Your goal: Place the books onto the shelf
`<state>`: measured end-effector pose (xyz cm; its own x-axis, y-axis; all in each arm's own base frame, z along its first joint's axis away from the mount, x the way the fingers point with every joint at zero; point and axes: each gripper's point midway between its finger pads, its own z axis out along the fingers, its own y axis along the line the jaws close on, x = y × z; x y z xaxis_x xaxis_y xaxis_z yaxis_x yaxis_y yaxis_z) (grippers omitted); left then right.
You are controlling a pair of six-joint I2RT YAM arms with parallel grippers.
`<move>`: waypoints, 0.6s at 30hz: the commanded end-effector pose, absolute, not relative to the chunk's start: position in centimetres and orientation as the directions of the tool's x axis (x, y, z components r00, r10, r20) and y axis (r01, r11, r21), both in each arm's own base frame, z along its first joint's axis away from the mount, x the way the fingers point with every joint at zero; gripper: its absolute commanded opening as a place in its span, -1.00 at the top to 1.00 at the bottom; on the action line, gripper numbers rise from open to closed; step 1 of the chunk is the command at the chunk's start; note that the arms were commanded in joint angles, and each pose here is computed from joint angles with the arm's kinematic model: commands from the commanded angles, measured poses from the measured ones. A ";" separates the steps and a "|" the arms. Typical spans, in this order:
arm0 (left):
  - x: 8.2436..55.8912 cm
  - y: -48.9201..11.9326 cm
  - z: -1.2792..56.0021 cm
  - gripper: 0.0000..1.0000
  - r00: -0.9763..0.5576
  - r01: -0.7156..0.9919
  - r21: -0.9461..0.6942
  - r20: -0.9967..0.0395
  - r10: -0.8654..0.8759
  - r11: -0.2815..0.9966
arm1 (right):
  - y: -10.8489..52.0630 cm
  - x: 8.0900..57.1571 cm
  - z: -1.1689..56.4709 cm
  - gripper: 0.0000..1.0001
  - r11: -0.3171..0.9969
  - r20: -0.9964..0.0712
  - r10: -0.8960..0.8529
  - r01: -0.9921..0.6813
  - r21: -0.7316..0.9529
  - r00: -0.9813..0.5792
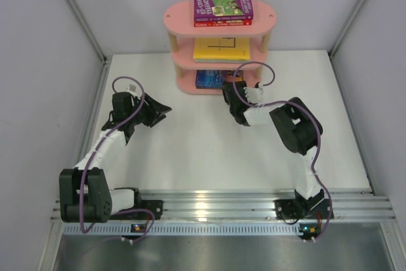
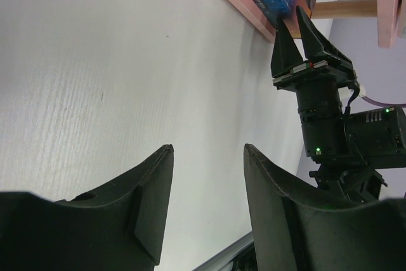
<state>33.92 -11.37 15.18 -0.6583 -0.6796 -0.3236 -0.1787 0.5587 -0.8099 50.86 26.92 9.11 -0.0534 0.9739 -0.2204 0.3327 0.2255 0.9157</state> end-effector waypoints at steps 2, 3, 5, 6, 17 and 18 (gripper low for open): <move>34.2 -11.1 16.1 -0.07 -0.642 -0.138 -0.806 -0.369 -0.672 0.575 | 25.6 52.0 15.2 0.25 0.241 -0.247 0.969 0.221 0.945 -0.002; 34.2 -11.1 16.2 -0.08 -0.639 -0.139 -0.805 -0.372 -0.674 0.576 | 25.6 51.9 15.3 0.24 0.243 -0.248 0.969 0.220 0.945 -0.006; 34.2 -11.1 16.5 -0.08 -0.634 -0.136 -0.807 -0.375 -0.676 0.575 | 25.5 51.5 15.6 0.22 0.239 -0.242 0.970 0.217 0.947 -0.012; 34.3 -11.0 16.7 -0.08 -0.631 -0.131 -0.807 -0.379 -0.677 0.575 | 25.4 51.4 15.7 0.22 0.235 -0.239 0.971 0.218 0.947 -0.011; 33.8 -11.2 17.6 -0.12 -0.637 -0.117 -0.807 -0.386 -0.667 0.579 | 24.0 46.6 14.3 0.20 0.216 -0.192 0.976 0.308 0.927 -0.106; 33.7 -11.2 17.8 -0.14 -0.640 -0.112 -0.804 -0.391 -0.662 0.584 | 23.8 45.4 13.0 0.18 0.260 -0.221 0.963 0.326 0.909 -0.153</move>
<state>33.50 -11.22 15.84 -0.6501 -0.6814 -0.3361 -0.1732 0.5636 -0.8077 47.11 24.60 12.63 -0.0940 0.9692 -0.2276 0.3204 0.2459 0.9148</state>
